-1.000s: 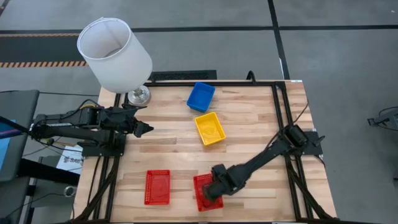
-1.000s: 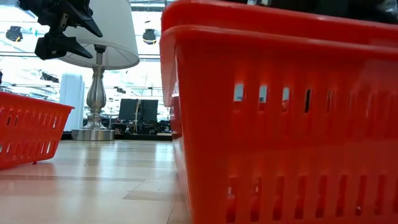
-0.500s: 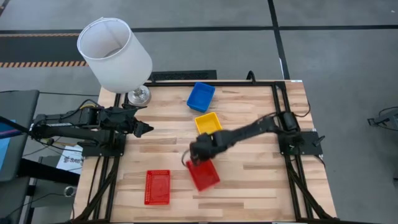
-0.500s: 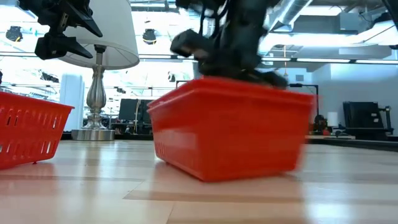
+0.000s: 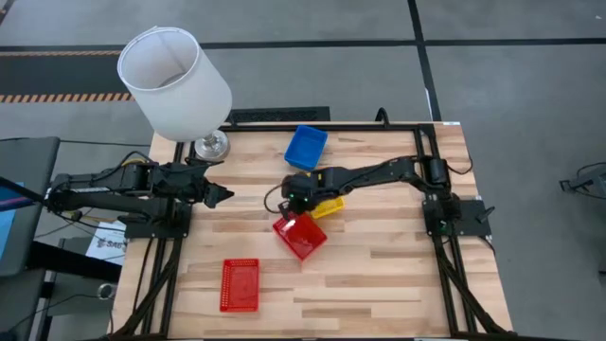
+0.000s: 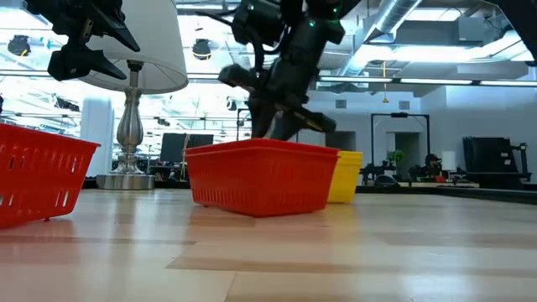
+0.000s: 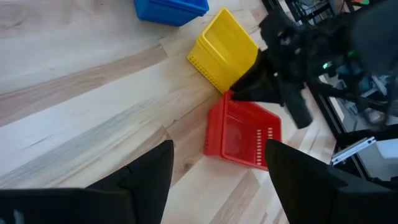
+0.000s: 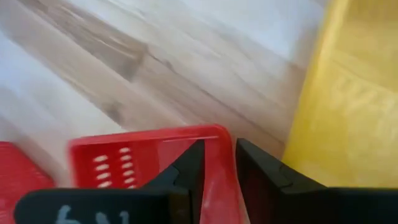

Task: Stack baskets by color
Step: Move the stacked red bins to the center of the table, then stack the bottom red bin on the red bin

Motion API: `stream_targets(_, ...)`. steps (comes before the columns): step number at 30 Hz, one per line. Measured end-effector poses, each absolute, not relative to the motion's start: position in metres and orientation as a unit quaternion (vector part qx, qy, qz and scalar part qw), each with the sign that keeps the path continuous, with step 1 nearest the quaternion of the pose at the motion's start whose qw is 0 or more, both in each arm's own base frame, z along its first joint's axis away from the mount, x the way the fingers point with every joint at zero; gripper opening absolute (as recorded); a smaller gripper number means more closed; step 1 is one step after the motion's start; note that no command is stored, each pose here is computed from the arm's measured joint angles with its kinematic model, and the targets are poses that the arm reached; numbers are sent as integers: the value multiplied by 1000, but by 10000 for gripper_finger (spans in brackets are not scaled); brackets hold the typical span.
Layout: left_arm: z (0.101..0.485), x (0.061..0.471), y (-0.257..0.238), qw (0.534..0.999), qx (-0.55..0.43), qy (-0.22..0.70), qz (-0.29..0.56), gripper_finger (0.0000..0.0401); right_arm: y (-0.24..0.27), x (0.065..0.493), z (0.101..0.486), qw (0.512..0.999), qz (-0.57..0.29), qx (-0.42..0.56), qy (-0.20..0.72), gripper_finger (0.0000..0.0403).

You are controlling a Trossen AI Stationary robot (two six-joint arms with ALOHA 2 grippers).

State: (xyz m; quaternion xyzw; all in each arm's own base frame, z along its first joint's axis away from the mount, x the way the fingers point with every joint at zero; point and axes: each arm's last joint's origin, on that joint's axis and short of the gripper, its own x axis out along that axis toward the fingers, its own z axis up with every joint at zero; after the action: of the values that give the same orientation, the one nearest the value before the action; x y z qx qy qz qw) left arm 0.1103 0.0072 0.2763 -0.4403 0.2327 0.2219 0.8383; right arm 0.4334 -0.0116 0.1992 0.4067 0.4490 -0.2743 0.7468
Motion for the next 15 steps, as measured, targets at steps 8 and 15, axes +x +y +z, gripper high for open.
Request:
stream_targets(8,276,110,7,841,-436,234,220,241,-7,447,238,788,-237,384,420,112)
stream_targets(15,274,109,6,843,-425,252,213,241,30,445,272,801,-202,353,439,150)
